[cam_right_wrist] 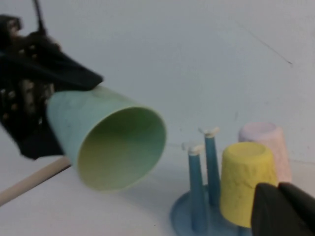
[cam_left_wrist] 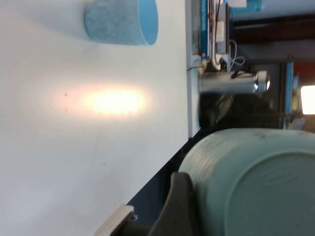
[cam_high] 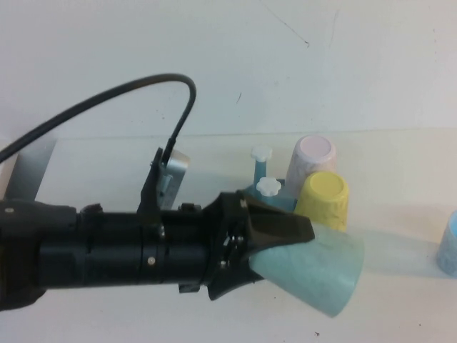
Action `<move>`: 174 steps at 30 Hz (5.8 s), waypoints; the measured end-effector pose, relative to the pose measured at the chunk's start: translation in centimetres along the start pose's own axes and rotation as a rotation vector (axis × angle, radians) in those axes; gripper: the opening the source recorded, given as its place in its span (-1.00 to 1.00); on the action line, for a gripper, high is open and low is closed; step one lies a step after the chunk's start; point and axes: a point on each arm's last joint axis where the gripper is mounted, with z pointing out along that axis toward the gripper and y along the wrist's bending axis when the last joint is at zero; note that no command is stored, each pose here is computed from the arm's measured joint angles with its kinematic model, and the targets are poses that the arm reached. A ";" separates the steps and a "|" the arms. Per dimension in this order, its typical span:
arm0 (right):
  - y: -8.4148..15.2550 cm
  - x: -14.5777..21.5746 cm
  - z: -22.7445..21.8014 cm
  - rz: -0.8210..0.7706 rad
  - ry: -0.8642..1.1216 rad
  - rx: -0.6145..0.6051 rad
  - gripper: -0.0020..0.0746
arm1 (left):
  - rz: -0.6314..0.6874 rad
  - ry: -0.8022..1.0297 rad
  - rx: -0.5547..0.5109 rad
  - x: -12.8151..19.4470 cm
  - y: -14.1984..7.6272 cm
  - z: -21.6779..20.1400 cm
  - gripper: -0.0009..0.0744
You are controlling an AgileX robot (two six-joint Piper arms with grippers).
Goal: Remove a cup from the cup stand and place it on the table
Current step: Hand over the cup, then place the cup on the table
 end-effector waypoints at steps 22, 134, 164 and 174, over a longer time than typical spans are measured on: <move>2.0 -6.0 2.6 -0.248 0.000 -0.312 0.33 | -0.240 -0.137 0.043 -2.4 -2.8 -0.3 0.52; -1.7 -8.3 19.8 0.312 0.601 -0.661 -0.81 | 0.046 -0.258 0.092 -6.5 -1.6 -6.3 0.52; -4.9 -4.5 19.8 -0.517 1.694 -0.220 -0.82 | 0.269 -0.295 -0.130 -7.8 1.1 -10.6 -0.98; -6.3 0.3 22.3 -0.550 1.777 -0.207 -0.83 | 0.321 -0.242 -0.207 -7.4 1.8 -10.6 -0.98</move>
